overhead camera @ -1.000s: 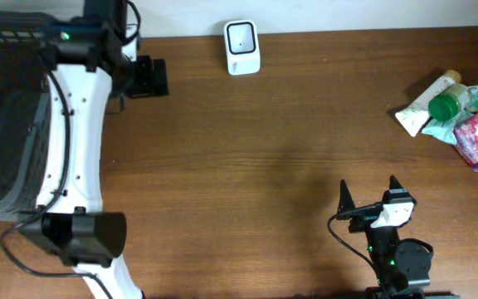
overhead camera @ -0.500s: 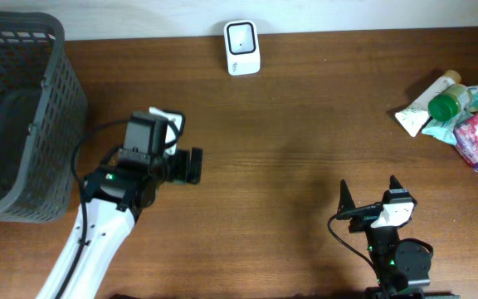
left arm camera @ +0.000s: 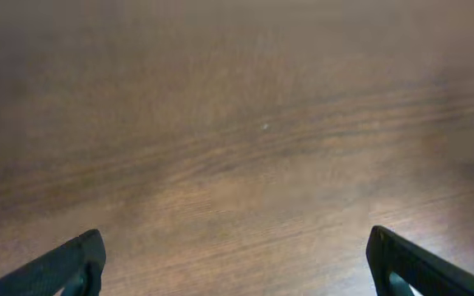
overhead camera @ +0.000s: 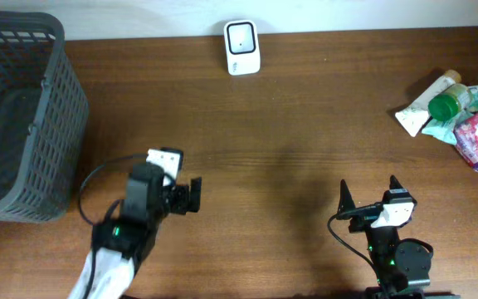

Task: Scan the item barcode

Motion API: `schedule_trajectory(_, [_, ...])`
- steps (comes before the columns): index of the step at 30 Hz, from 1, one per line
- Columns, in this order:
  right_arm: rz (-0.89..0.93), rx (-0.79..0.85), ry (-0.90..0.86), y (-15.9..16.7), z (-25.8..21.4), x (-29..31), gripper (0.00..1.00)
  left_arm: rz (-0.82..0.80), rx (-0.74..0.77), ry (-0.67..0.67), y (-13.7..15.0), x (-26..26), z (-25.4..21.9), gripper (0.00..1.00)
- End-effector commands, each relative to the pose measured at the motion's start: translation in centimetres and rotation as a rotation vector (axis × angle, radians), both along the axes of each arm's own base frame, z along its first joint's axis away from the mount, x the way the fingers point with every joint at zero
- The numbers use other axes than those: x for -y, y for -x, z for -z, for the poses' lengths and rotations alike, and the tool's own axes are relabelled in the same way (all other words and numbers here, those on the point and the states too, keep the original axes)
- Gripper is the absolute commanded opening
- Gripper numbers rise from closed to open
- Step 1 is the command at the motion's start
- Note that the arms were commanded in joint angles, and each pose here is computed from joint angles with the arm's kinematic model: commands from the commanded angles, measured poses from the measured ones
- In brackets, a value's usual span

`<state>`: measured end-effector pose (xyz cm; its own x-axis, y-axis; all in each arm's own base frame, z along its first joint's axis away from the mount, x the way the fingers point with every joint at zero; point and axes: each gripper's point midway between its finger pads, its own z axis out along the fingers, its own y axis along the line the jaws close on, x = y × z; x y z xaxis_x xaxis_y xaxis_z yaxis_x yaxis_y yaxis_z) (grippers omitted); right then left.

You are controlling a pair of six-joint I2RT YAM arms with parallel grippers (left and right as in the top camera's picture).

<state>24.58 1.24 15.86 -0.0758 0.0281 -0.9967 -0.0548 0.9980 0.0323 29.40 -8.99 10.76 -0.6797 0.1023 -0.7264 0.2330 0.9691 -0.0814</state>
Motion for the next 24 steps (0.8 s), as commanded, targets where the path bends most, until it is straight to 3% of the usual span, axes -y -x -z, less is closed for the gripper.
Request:
schedule_trajectory(1, [0.006, -0.004, -0.009, 0.0, 0.3, 0.1, 0.99, 0.018, 0.153, 0.043, 1.9, -0.3, -1.3, 0.99])
schedule_trajectory(5, [0.006, -0.004, -0.009, 0.0, 0.3, 0.1, 0.99, 0.017, 0.335, 0.094, 3.9, -0.9, -2.8, 0.99])
schedule_trajectory(19, [0.006, -0.004, -0.009, 0.0, 0.3, 0.1, 0.99, -0.107, 0.66, 0.139, 4.7, -4.3, -5.2, 0.99])
schedule_trajectory(24, [0.006, -0.004, -0.009, 0.0, 0.3, 0.1, 0.99, -0.145, 0.707, 0.136, 5.0, -5.4, -6.0, 0.99])
